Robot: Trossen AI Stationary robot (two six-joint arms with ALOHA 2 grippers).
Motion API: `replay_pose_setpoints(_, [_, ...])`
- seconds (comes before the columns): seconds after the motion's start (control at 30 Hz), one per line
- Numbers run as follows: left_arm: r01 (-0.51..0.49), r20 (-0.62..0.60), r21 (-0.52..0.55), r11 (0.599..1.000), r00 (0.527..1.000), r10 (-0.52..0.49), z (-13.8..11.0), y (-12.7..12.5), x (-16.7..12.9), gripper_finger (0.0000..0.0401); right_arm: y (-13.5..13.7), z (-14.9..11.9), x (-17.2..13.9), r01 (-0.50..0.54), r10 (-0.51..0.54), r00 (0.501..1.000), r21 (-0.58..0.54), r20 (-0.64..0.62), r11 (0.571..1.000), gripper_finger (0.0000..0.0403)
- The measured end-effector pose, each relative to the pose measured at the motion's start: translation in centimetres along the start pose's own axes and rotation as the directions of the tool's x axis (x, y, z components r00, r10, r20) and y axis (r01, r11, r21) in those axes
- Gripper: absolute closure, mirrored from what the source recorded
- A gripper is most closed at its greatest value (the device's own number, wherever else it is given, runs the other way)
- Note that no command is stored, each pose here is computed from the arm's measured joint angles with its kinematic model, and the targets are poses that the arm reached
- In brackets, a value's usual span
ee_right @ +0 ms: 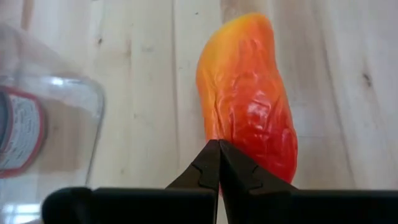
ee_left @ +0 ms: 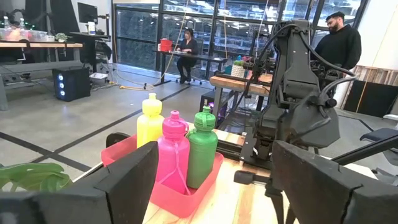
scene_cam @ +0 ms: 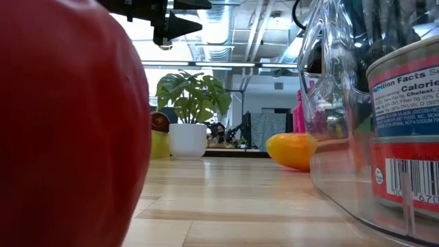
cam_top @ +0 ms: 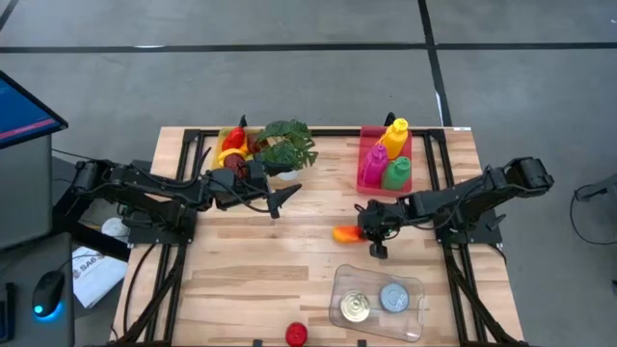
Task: Pick & Place Food Item
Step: Put the orange mango into the yellow bin
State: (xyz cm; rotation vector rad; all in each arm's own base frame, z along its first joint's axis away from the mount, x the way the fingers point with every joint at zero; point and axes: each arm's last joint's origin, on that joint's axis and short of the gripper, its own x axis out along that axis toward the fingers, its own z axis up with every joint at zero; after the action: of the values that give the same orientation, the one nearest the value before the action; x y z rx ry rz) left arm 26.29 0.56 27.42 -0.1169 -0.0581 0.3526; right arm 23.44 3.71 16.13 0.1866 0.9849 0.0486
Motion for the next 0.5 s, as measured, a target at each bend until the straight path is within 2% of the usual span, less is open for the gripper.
replay_pose_setpoints(0.33, [0.0,0.0,0.0,1.0,1.0,0.0,0.0,0.0,0.0,0.0096,-0.5,0.3,-0.2,-0.003,0.002,1.0,0.019,0.017,1.0,0.0403])
replay_pose_setpoints(0.5, [0.0,0.0,0.0,1.0,1.0,0.0,0.0,0.0,0.0,0.0096,0.1,1.7,-1.8,-0.072,0.071,0.993,0.007,0.093,0.997,0.0403])
